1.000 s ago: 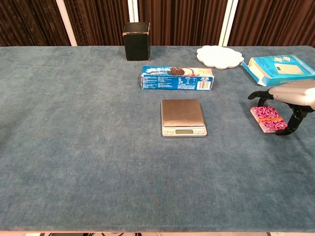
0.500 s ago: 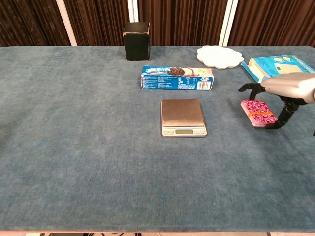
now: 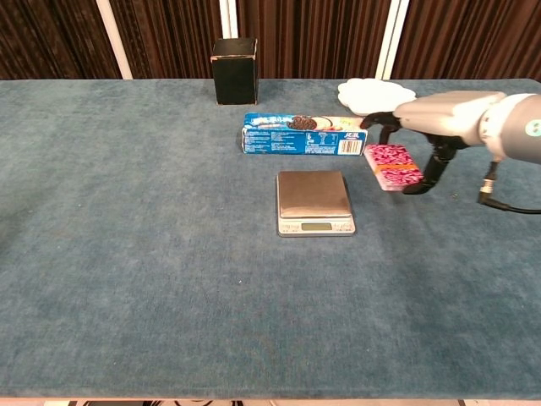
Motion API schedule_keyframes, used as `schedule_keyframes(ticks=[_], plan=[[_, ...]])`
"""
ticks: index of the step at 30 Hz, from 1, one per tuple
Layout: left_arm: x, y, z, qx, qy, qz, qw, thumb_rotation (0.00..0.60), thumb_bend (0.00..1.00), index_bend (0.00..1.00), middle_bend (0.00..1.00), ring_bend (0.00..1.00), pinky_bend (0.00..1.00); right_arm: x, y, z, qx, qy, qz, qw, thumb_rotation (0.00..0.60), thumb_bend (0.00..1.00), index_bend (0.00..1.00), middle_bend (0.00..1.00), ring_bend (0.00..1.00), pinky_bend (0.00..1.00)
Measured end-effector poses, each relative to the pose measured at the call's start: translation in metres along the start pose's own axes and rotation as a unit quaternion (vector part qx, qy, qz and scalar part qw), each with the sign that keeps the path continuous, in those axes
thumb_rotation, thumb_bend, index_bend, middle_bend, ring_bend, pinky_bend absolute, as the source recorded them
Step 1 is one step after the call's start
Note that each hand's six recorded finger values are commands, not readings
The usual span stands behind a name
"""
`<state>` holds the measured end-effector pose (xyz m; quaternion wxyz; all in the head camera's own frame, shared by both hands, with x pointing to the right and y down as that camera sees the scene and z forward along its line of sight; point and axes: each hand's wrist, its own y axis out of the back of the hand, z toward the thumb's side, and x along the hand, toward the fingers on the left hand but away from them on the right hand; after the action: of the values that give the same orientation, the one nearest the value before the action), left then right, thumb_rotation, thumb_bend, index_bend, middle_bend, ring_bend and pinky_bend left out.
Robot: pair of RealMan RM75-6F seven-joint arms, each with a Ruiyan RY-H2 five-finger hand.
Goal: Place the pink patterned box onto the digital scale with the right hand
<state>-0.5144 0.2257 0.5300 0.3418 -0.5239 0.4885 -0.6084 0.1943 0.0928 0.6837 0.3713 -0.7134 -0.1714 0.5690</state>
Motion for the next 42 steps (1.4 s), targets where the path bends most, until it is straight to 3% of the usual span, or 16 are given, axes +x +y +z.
schedule_keyframes(ticks=[17, 42], plan=[[0.000, 0.001, -0.001, -0.008, 0.002, -0.002, 1.0000, 0.600, 0.66, 0.08, 0.00, 0.00, 0.00, -0.021, 0.005, 0.082, 0.007, -0.014, 0.032, 0.9994, 0.600, 0.32, 0.00, 0.39, 0.14, 0.00], [0.001, 0.001, -0.002, -0.008, 0.004, -0.004, 1.0000, 0.600, 0.66, 0.08, 0.00, 0.00, 0.00, -0.037, -0.003, 0.105, 0.000, -0.033, 0.039, 0.9987, 0.600, 0.32, 0.00, 0.35, 0.10, 0.00]])
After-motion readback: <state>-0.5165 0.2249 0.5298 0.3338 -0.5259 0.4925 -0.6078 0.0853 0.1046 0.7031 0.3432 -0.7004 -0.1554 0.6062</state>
